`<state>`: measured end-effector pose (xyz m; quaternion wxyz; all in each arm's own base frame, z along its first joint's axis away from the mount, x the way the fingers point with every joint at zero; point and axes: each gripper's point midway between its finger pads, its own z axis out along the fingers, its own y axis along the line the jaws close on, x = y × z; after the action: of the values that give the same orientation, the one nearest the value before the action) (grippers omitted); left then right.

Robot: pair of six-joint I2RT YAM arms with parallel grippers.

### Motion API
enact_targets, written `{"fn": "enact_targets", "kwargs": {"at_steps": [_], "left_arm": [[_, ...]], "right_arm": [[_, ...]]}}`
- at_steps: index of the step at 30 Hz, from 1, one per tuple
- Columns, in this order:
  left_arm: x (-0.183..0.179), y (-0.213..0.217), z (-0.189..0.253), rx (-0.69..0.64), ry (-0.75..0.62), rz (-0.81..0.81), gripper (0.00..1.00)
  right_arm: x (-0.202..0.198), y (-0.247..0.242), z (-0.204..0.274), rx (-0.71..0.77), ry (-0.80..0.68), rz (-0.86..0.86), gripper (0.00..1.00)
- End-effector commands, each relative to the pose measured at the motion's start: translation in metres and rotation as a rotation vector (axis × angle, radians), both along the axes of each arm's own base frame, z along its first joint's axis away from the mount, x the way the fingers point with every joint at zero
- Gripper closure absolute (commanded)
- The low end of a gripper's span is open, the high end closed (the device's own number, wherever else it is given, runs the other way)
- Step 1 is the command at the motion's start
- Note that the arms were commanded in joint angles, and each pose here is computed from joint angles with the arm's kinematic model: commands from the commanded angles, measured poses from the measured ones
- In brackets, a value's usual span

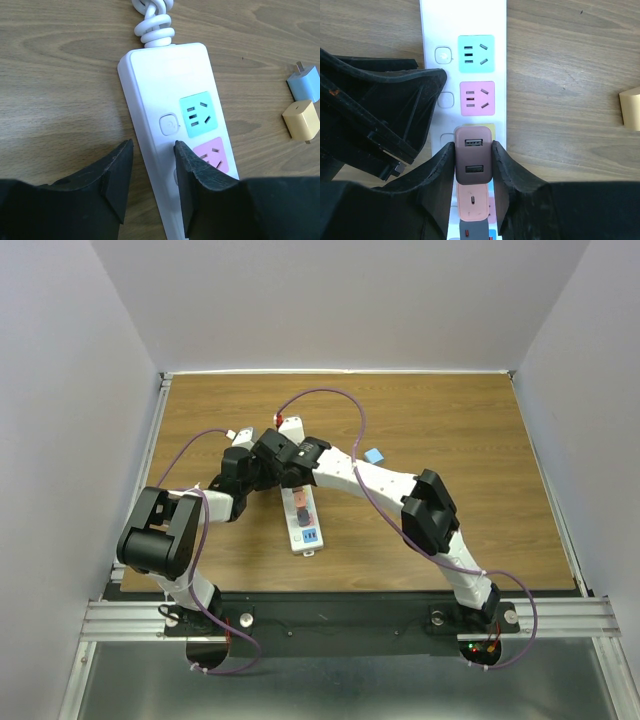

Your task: Insert the plug

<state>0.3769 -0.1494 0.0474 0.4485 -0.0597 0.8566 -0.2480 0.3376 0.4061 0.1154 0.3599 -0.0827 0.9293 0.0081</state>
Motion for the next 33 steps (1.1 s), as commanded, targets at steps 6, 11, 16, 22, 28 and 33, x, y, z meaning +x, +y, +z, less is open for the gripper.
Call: {"fn": "enact_targets", "kwargs": {"at_steps": [6, 11, 16, 22, 28, 33], "left_arm": [[0.006, -0.003, 0.009, -0.008, -0.032, -0.016, 0.52], [0.006, -0.004, 0.010, -0.008, -0.034, -0.019, 0.52], [0.007, -0.004, 0.009, -0.009, -0.032, -0.020, 0.54], [0.007, -0.004, 0.009, -0.009, -0.030, -0.020, 0.54], [0.007, -0.004, 0.009, -0.010, -0.032, -0.023, 0.55], [0.007, -0.004, 0.007, -0.009, -0.026, -0.027, 0.55]], "right_arm": [[-0.005, 0.001, -0.014, -0.026, 0.007, -0.011, 1.00], [-0.006, -0.004, -0.016, -0.043, 0.006, -0.015, 1.00], [-0.008, -0.006, -0.017, -0.061, 0.001, -0.018, 1.00], [-0.009, -0.015, -0.016, -0.086, -0.005, -0.035, 1.00], [-0.013, -0.016, -0.025, -0.097, 0.014, -0.036, 1.00], [-0.017, -0.010, -0.031, -0.094, 0.025, -0.026, 1.00]]}}
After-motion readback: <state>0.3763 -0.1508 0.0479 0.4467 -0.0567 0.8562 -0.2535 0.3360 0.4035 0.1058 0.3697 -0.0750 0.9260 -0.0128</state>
